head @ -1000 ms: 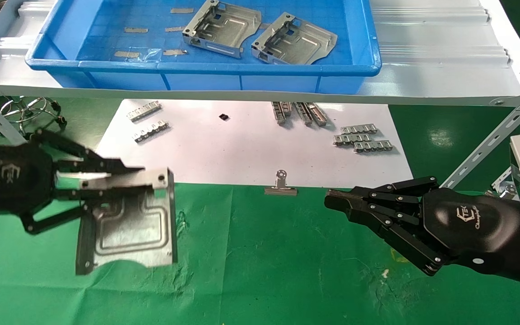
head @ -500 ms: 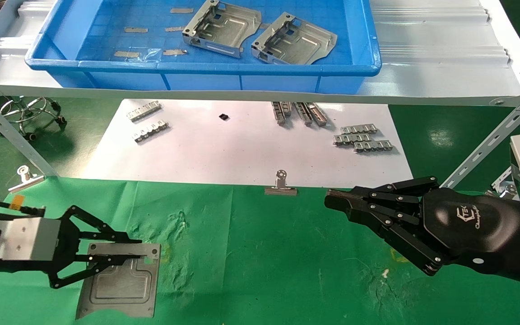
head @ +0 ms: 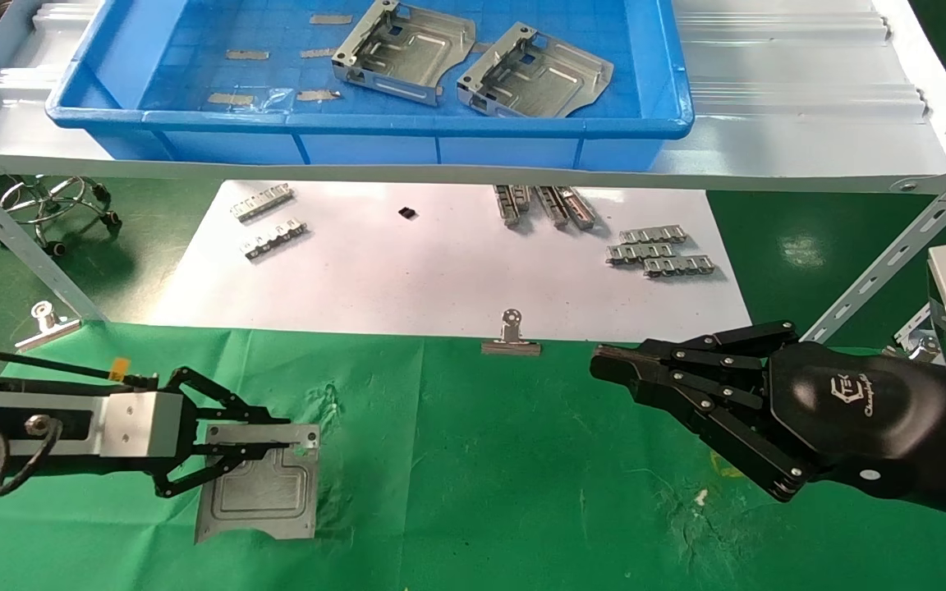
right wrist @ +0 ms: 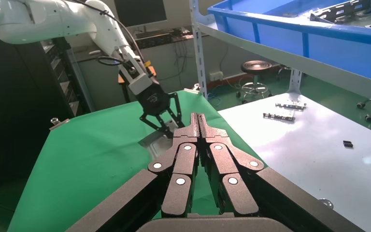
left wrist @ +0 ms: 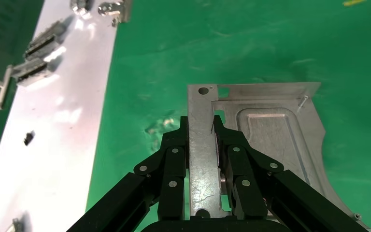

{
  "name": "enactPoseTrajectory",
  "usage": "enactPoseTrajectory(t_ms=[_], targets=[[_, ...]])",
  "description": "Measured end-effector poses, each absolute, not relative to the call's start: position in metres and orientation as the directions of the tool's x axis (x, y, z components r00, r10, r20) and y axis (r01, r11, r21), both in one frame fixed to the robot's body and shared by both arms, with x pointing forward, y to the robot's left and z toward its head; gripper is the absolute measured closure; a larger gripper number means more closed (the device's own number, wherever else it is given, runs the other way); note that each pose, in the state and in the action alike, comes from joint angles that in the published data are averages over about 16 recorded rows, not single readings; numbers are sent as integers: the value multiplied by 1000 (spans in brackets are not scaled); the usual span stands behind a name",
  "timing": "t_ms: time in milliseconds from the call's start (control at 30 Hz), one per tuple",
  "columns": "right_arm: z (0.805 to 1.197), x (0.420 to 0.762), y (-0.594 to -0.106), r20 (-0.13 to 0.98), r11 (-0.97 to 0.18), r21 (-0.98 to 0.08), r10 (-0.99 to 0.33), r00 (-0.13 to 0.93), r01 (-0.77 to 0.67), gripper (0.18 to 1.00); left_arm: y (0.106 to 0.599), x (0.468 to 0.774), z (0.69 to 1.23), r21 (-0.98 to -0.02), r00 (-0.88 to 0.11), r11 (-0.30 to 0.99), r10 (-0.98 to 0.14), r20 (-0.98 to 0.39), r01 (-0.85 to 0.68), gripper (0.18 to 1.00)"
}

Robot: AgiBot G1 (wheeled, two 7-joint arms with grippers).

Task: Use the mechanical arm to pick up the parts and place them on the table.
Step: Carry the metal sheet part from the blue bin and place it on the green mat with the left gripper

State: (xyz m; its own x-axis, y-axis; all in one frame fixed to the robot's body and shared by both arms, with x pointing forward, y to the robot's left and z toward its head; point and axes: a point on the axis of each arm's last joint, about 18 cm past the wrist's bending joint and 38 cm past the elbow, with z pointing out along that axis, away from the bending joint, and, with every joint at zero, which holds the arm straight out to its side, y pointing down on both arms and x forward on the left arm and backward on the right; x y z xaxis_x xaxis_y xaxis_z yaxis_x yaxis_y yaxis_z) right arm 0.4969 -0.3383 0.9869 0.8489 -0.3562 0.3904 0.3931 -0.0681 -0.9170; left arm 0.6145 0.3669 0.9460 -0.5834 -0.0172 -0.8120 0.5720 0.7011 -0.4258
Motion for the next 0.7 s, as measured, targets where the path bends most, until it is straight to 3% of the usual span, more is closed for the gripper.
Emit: enactPoseTrajectory(t_ms=[700], targets=[[987, 497, -338, 390, -68, -917, -356, 849, 393, 987, 359, 641, 933, -378, -535, 721, -12, -844, 581, 917]])
